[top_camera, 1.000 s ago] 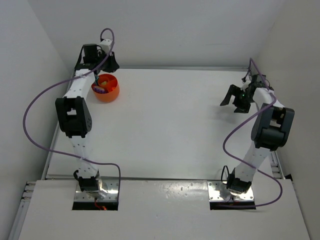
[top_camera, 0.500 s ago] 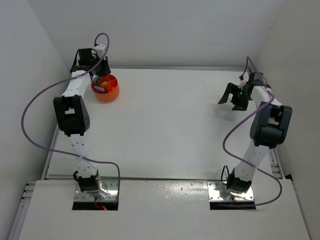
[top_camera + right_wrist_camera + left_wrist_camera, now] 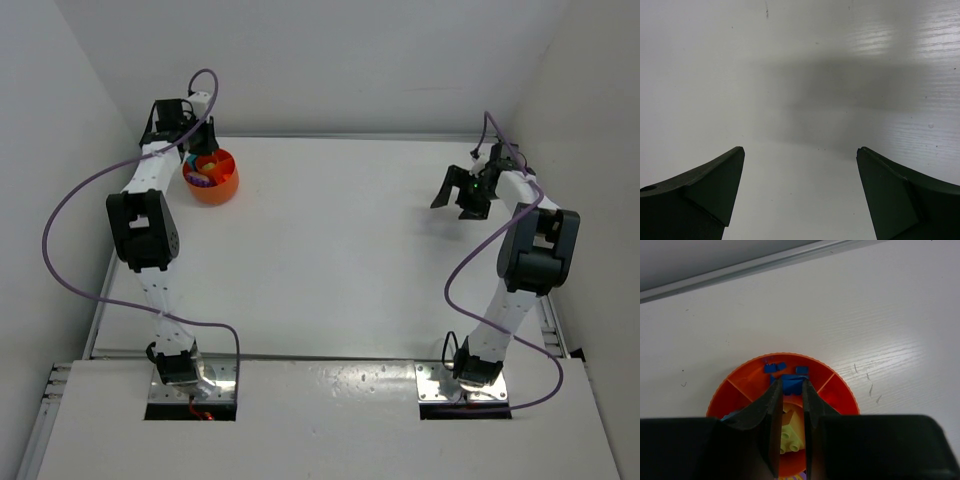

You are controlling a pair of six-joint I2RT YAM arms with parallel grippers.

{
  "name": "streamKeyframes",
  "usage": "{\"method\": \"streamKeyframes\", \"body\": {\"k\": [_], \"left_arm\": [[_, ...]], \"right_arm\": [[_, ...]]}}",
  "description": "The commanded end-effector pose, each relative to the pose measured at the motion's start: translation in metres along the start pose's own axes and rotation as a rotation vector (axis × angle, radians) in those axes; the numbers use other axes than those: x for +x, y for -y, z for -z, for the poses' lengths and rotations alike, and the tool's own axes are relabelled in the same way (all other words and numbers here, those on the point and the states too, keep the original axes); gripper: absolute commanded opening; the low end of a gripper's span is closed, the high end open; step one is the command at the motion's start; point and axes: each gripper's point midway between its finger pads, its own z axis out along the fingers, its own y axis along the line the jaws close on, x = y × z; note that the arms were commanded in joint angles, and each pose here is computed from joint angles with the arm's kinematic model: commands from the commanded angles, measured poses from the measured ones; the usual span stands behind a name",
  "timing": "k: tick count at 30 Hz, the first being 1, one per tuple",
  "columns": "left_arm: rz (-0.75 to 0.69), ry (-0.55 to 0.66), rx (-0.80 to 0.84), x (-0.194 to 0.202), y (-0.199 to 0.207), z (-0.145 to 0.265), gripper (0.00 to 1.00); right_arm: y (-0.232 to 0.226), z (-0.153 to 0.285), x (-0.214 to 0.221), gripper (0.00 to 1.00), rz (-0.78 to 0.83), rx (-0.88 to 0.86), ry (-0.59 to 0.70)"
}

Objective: Sort the legos into containers by color

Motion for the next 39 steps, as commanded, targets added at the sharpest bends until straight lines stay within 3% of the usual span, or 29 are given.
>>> {"method": "streamKeyframes", "body": {"k": [1, 10, 13, 17, 23, 28, 32, 33, 36, 39], "left_arm": [[0.006, 0.0, -0.021, 0.005, -0.015, -0.001, 0.1], [0.019, -0.033, -0.005, 0.013, -0.012, -0.002, 0.19], [0.01, -0.033, -0.005, 0.013, -0.012, -0.002, 0.28], [0.019, -0.033, -0.005, 0.013, -0.012, -0.002, 0.52], [0.035, -0.018, 0.025, 0.008, -0.006, -0.002, 0.64], [0.04, 0.057, 0.051, -0.023, 0.002, 0.013, 0.68], [-0.043, 0.176, 0.078, -0.082, 0.04, 0.038, 0.8], [-0.08, 0.203, 0.092, -0.097, 0.062, 0.046, 0.97], [-0.171, 0.246, 0.059, -0.122, 0.091, 0.059, 1.0], [-0.244, 0.214, 0.056, -0.116, 0.133, 0.058, 1.0]], "right_arm": [[-0.006, 0.007, -0.023, 0.94, 0.048, -0.003, 0.064], [-0.007, 0.004, -0.018, 0.94, 0.061, 0.003, 0.053], [-0.007, 0.004, -0.018, 0.94, 0.061, 0.003, 0.053], [-0.007, 0.004, -0.018, 0.94, 0.061, 0.003, 0.053], [-0.006, 0.005, -0.022, 0.94, 0.075, 0.013, 0.062], [-0.007, 0.001, -0.019, 0.94, 0.097, 0.011, 0.05], [-0.005, 0.004, -0.022, 0.91, 0.145, 0.022, 0.059], [-0.002, 0.004, -0.022, 0.91, 0.157, 0.035, 0.06], [-0.001, 0.008, -0.022, 0.91, 0.17, 0.047, 0.06], [-0.002, 0.016, -0.028, 0.91, 0.208, 0.057, 0.084]]}}
